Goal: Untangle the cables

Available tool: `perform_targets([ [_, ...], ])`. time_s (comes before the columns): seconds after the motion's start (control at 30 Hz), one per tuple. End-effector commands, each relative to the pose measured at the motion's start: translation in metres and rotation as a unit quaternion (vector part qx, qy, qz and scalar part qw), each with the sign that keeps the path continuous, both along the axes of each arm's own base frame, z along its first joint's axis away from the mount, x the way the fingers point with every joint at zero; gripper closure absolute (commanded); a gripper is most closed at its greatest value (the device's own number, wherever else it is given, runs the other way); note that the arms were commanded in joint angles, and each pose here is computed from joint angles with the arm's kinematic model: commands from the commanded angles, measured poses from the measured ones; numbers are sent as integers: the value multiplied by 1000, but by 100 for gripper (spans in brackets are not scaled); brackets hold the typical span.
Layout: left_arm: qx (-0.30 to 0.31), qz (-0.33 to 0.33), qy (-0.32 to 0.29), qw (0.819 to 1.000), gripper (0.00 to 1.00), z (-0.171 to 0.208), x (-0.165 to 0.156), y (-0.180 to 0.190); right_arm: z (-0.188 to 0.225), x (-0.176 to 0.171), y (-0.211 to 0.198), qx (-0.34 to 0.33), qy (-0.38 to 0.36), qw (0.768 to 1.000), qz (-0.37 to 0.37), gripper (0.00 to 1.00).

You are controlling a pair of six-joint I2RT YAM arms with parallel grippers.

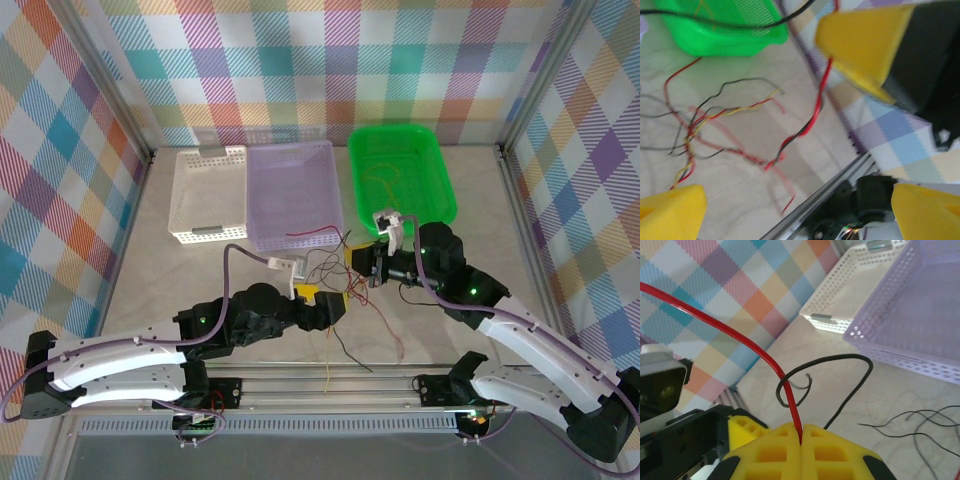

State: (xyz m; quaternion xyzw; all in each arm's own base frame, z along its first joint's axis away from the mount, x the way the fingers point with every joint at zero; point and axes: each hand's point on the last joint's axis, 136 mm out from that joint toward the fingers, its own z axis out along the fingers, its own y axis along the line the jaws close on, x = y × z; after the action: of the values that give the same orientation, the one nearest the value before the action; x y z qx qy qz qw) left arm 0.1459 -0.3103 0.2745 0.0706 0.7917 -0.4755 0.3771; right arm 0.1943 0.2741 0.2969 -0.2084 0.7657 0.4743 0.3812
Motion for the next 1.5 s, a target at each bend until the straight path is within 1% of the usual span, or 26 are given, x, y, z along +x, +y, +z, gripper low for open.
perform_targets([
  [0.0, -70, 6, -15, 997, 4, 29, 3, -6, 12, -11, 9, 37, 4, 999, 39, 100],
  [0.1, -74, 10, -16, 997, 4, 28, 5, -7, 13, -16, 14, 48, 17, 997, 59, 100],
  [0.17, -66, 15, -14, 998, 5, 24, 7, -8, 13, -17, 17, 54, 25, 996, 65, 100],
  [0.27, -56, 29, -13, 998, 8, 20, 11, -4, 16, -20, 18, 66, 36, 995, 72, 100],
  [0.3, -54, 34, -14, 998, 11, 19, 12, -2, 17, -21, 19, 69, 39, 994, 76, 100],
  [0.33, -52, 39, -15, 998, 17, 19, 13, 0, 18, -22, 19, 70, 43, 994, 77, 100],
  [0.37, -52, 45, -18, 997, 24, 19, 14, 3, 17, -22, 19, 71, 46, 993, 76, 100],
  [0.47, -53, 55, -21, 997, 42, 19, 15, 11, 20, -22, 18, 76, 50, 993, 73, 100],
  [0.5, -55, 61, -20, 996, 44, 18, 16, 13, 21, -22, 17, 79, 53, 993, 72, 100],
  [0.67, -63, 74, -19, 995, 45, 17, 18, 19, 27, -27, 21, 94, 67, 989, 90, 100],
  [0.77, -74, 84, -21, 993, 41, 19, 21, 21, 28, -30, 24, 100, 75, 987, 102, 100],
  [0.83, -81, 91, -24, 992, 41, 21, 23, 21, 27, -31, 26, 103, 81, 986, 107, 100],
  [1.13, -138, 131, -23, 981, 41, 26, 30, 36, 15, -33, 36, 105, 110, 981, 121, 100],
  [1.47, -157, 140, -18, 977, 47, 27, 35, 32, 9, -39, 49, 115, 131, 974, 142, 100],
])
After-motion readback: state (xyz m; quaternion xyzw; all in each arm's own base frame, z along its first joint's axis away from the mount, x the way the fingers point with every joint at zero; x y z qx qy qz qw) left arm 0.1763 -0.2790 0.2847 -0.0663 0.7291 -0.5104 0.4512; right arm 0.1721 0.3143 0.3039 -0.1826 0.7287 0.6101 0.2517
